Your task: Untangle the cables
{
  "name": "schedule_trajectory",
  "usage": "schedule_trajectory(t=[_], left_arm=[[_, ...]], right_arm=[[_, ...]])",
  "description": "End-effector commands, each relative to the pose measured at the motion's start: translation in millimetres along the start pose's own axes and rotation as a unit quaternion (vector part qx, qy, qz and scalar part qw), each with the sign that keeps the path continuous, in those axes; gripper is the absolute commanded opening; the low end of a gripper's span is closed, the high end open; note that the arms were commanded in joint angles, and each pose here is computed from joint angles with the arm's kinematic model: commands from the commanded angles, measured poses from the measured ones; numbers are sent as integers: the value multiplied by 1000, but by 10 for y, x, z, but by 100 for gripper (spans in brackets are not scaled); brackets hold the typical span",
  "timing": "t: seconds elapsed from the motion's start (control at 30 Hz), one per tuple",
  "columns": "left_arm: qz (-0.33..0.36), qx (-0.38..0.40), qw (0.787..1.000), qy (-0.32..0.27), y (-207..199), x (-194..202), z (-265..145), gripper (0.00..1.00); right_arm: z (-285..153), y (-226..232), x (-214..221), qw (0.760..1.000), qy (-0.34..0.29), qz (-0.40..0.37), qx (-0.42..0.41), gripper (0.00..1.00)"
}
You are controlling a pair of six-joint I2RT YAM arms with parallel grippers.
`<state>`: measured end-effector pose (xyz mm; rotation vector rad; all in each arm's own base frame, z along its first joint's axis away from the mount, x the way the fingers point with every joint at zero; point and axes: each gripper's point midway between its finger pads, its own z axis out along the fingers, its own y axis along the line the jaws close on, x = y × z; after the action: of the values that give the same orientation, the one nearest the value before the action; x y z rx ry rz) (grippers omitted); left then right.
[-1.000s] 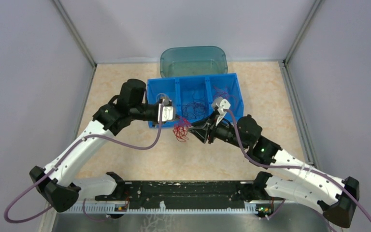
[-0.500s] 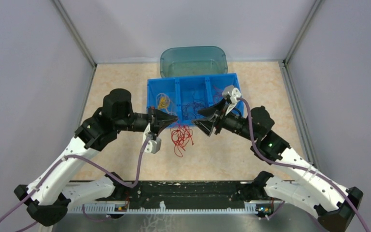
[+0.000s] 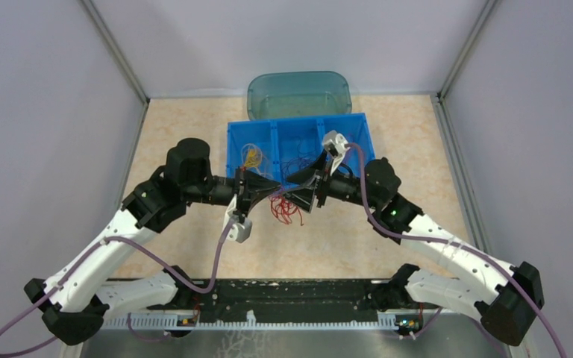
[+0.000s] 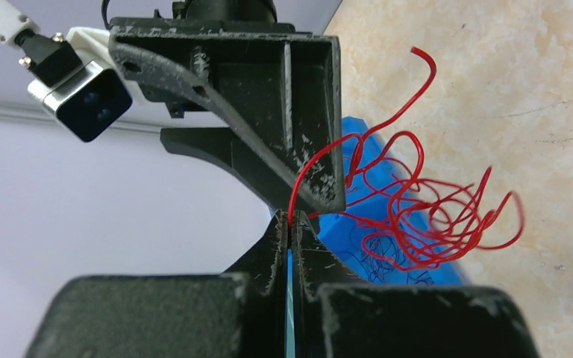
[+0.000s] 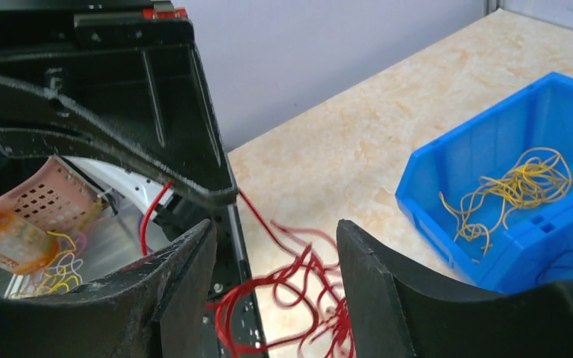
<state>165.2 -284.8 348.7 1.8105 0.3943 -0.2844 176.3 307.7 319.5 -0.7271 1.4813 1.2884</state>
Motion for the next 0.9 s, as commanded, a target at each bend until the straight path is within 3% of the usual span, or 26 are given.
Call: schedule_trajectory(t=[0.0,0.23,0.5,0.87], left_arm=[[25,-7,999,-35,107,-164,49,0],[12,-28,998,-53,265,-279,91,0],[-17,-54,995,-81,626,-504,33,0],[-63,-138,980,-130,1292,-868,-184,0]], right_arm=[[67,109,-301,998,-58,-16,-32,62],[220,59,-173,998,-44,-23,-30,62],[374,-10,91,998,-43,13,-35,56],[296,-626,734,993,-41,64,89,52]])
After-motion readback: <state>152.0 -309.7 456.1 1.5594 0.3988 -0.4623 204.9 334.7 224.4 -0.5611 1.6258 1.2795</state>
